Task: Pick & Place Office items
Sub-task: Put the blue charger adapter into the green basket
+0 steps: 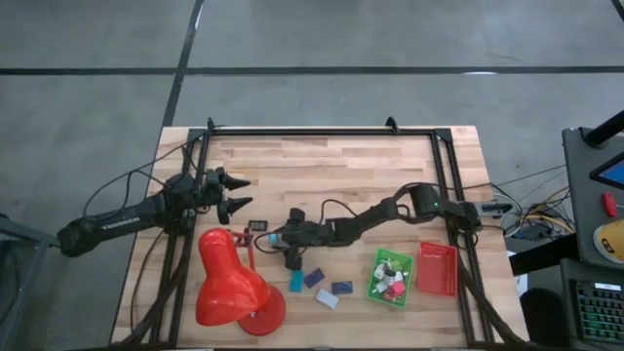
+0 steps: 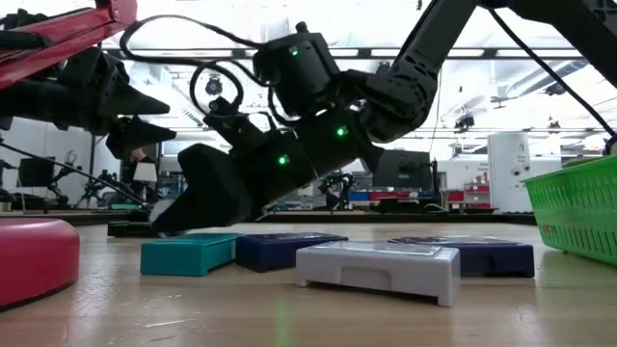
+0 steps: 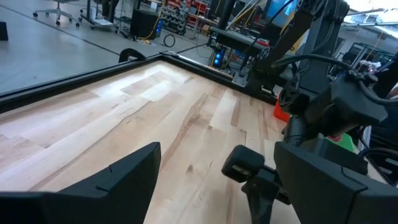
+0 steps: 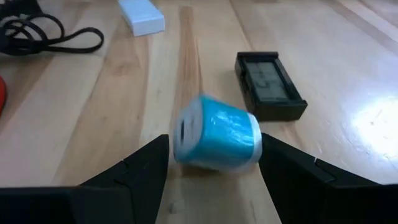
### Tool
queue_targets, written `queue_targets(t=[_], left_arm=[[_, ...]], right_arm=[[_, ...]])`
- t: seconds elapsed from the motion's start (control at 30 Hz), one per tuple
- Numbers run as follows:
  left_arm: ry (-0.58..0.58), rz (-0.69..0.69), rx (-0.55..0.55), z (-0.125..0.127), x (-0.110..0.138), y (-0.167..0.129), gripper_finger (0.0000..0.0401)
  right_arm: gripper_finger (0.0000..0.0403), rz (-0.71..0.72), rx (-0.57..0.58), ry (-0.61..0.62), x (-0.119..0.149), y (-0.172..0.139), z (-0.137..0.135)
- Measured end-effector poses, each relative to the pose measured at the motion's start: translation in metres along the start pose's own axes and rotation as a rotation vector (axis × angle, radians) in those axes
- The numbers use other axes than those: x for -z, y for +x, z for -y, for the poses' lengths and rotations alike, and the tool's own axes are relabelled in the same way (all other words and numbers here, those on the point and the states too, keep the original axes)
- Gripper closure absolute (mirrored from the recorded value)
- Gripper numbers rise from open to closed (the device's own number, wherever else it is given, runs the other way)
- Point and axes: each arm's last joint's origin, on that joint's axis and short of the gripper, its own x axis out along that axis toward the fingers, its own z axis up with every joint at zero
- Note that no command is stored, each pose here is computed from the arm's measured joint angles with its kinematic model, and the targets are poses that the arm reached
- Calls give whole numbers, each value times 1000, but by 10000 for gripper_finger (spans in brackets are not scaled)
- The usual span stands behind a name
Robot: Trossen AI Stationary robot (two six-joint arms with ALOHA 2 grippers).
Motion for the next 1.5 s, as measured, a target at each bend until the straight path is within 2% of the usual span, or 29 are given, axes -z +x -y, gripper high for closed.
queue_targets(t=[0.3, 1.5], left_arm=[[0, 0, 0, 0, 0, 0, 81], [0, 0, 0, 0, 0, 0, 81]], right_arm=[[181, -1, -2, -1, 1, 1, 0], [182, 2, 2, -3, 0, 1, 0]])
